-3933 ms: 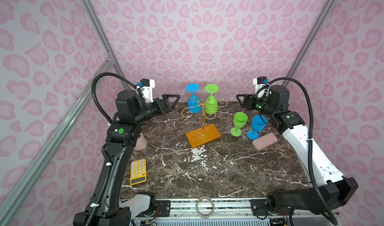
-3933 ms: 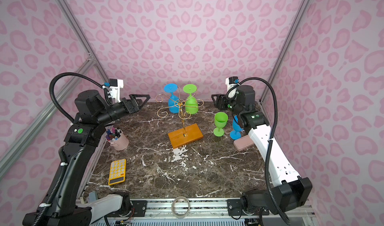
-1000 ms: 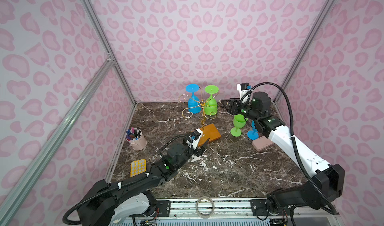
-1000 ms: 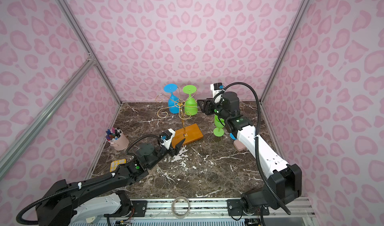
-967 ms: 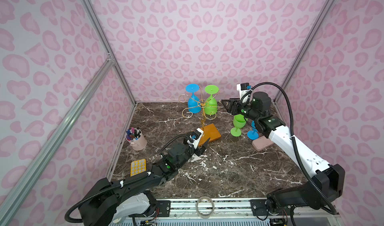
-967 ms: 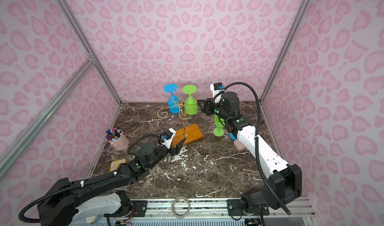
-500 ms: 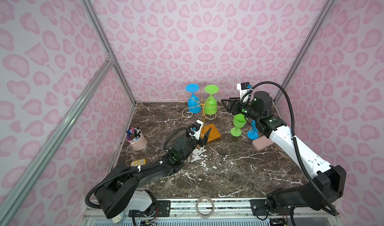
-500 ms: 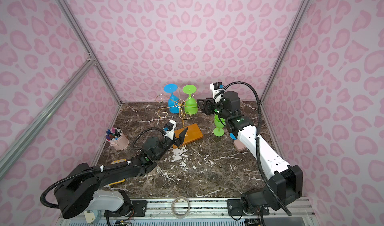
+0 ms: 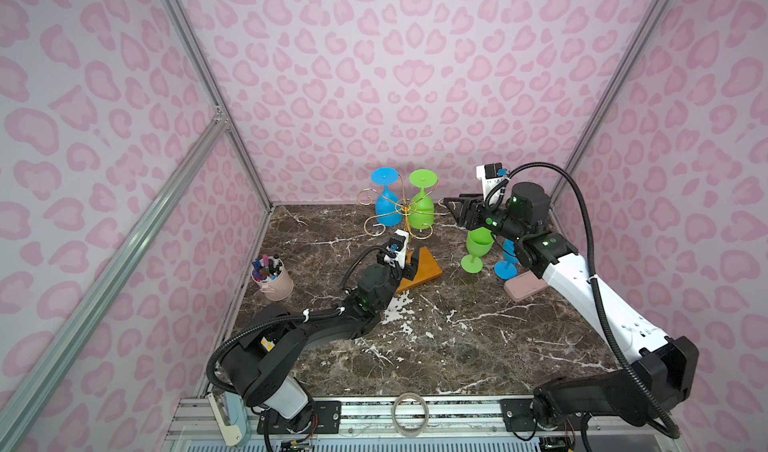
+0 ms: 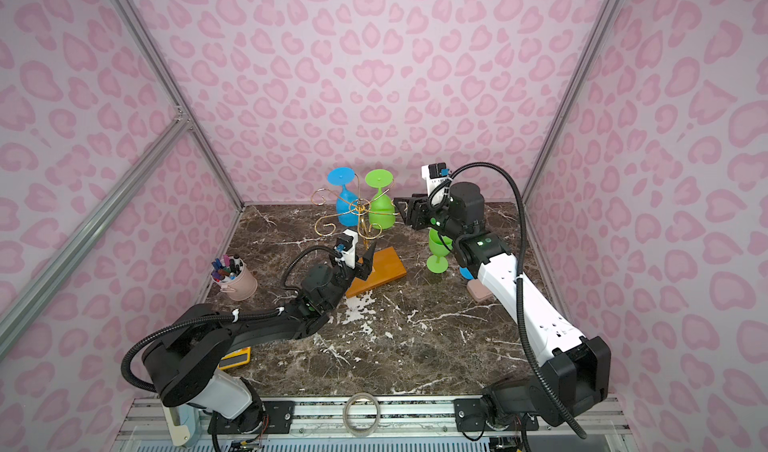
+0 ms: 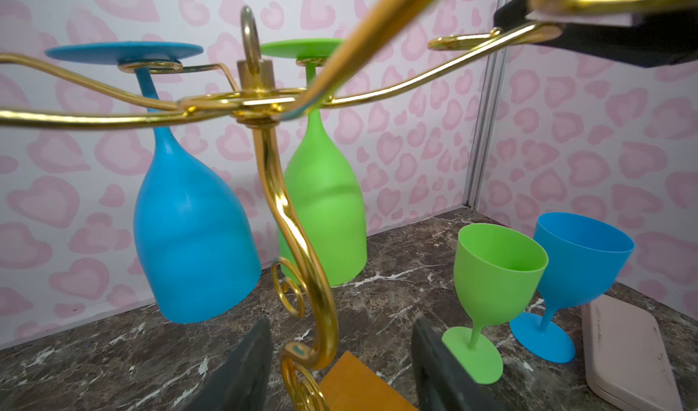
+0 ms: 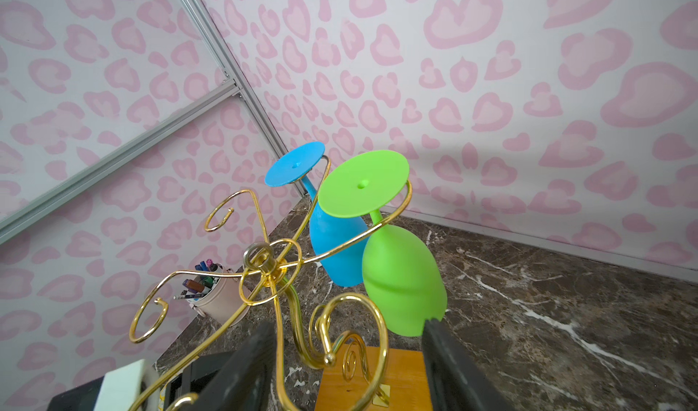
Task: Take the wine glass off the wine glass rack
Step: 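Close the left gripper on the rack's gold stem while the right approaches the green glass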
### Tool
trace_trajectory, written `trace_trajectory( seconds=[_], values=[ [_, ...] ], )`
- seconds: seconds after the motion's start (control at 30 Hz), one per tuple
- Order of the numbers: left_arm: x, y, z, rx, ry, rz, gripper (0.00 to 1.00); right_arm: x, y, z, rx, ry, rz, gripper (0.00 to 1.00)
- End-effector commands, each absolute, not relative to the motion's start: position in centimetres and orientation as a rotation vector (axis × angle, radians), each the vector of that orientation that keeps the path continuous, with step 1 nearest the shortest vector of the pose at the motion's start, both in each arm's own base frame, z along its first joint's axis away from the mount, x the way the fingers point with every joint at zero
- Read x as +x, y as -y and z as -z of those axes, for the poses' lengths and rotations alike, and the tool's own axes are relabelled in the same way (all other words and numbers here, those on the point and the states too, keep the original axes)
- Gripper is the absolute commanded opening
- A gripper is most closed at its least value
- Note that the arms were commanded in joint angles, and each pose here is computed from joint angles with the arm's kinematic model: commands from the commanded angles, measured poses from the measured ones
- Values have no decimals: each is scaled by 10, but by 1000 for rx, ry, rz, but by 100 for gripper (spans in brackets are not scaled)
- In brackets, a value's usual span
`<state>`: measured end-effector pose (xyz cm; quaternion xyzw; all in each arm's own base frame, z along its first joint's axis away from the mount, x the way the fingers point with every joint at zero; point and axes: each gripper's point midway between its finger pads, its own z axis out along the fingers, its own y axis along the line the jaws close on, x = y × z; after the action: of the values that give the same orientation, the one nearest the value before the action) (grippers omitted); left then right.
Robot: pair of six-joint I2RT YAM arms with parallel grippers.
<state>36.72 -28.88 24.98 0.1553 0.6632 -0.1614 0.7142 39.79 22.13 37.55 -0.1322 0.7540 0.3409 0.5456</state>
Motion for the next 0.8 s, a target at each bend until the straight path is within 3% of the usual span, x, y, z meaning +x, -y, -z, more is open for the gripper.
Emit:
trace_trajectory(
  seconds=[0.0,0.43,0.77],
  values=[
    [376,284,-266,250,-1422,354,57,394,-221,-377,-320,-1784,-811,63],
    [393,287,-257,182,-1425,318,53,362,-201,-404,-298,-1726,-794,64],
    [400,288,-260,172,-1426,294,37,351,-172,-372,-203,-1776,-787,64]
  ],
)
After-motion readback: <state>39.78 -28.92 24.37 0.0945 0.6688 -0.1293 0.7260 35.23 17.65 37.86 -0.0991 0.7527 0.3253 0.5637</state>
